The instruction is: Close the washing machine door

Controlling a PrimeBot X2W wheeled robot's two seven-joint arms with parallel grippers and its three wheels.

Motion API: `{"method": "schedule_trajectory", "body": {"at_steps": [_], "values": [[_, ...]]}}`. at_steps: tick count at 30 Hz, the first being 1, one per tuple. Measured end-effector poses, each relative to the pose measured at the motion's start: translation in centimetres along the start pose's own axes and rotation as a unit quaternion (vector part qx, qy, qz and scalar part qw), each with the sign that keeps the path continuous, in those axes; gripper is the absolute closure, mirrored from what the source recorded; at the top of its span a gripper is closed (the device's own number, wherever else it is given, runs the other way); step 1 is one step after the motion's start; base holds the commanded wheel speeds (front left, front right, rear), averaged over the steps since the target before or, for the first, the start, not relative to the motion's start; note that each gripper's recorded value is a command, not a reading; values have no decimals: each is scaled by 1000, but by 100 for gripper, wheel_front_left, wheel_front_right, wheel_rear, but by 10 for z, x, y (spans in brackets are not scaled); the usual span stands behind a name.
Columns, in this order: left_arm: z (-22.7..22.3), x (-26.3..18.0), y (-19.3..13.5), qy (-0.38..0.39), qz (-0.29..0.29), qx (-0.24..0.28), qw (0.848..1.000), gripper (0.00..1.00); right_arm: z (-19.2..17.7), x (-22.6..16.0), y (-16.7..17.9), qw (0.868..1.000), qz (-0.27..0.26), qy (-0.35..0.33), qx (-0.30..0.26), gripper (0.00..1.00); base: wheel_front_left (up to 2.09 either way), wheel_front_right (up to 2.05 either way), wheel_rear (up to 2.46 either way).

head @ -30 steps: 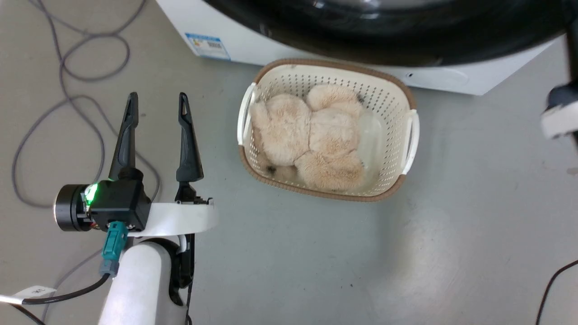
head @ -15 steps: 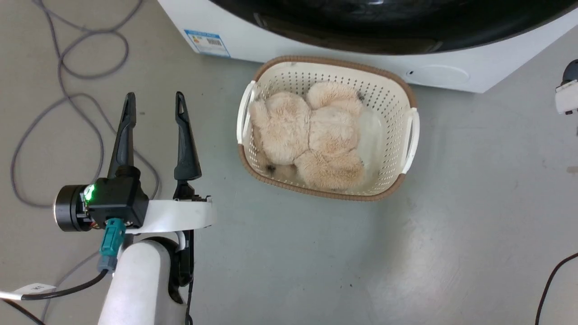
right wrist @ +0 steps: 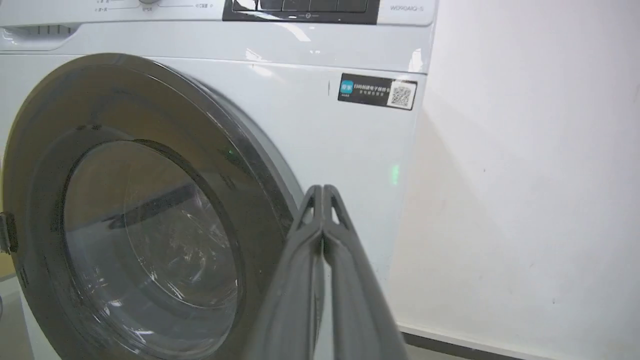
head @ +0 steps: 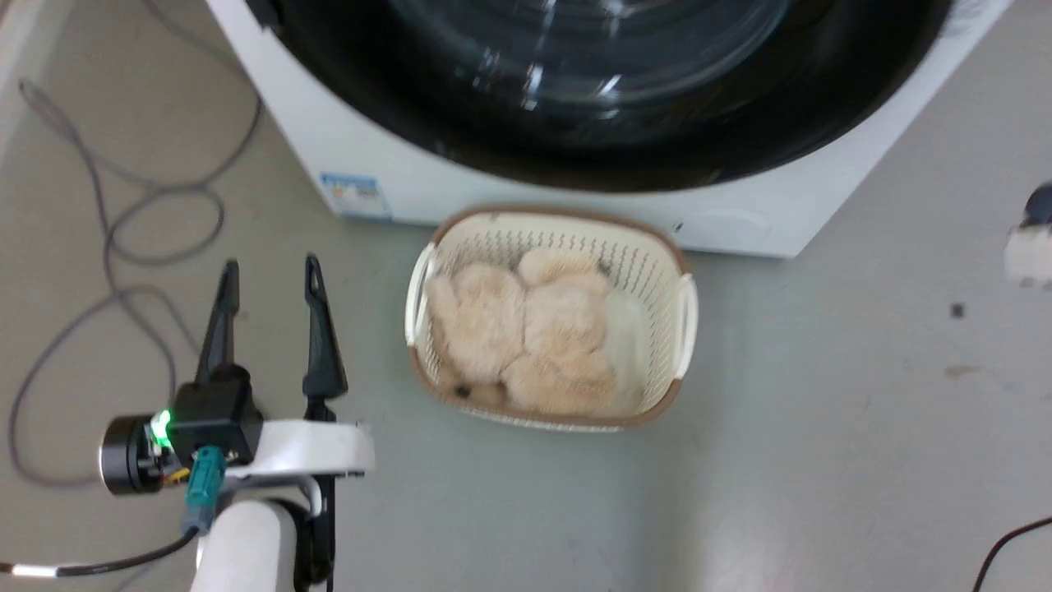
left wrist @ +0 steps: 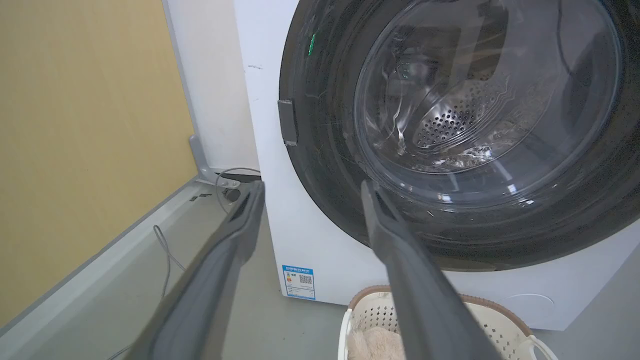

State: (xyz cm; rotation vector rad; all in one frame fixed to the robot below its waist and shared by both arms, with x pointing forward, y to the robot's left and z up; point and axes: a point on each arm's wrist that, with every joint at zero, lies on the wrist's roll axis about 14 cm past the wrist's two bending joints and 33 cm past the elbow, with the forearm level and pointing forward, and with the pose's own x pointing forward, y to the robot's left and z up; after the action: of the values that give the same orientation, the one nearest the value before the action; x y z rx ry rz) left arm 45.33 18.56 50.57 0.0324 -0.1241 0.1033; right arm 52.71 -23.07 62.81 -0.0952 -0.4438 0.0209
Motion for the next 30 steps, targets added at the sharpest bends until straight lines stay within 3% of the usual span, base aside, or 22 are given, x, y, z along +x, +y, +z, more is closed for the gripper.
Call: {"method": "schedule_trajectory", "body": {"at_steps": [6,7,8,9,10,30], "values": [[16,-15,-6,-12,-12,-4,1000,0,34,-41,-2,1000,-8,-16,-2,100,0,0,0],[18,-17,-7,-13,-13,-4,1000,0,33,-50,-2,1000,-11,-8,1,85,0,0,0],[20,-20,-8,-15,-15,-4,1000,0,30,-59,-2,1000,-13,1,3,57,0,0,0],[23,-22,-9,-17,-17,-4,1000,0,29,-68,-2,1000,-17,8,7,17,0,0,0],[25,-25,-11,-19,-19,-5,1000,0,29,-76,-3,1000,-23,13,12,0,0,0,0],[57,-65,-33,-55,-72,13,996,0,-14,-187,7,986,-64,137,76,0,0,0,0]]}}
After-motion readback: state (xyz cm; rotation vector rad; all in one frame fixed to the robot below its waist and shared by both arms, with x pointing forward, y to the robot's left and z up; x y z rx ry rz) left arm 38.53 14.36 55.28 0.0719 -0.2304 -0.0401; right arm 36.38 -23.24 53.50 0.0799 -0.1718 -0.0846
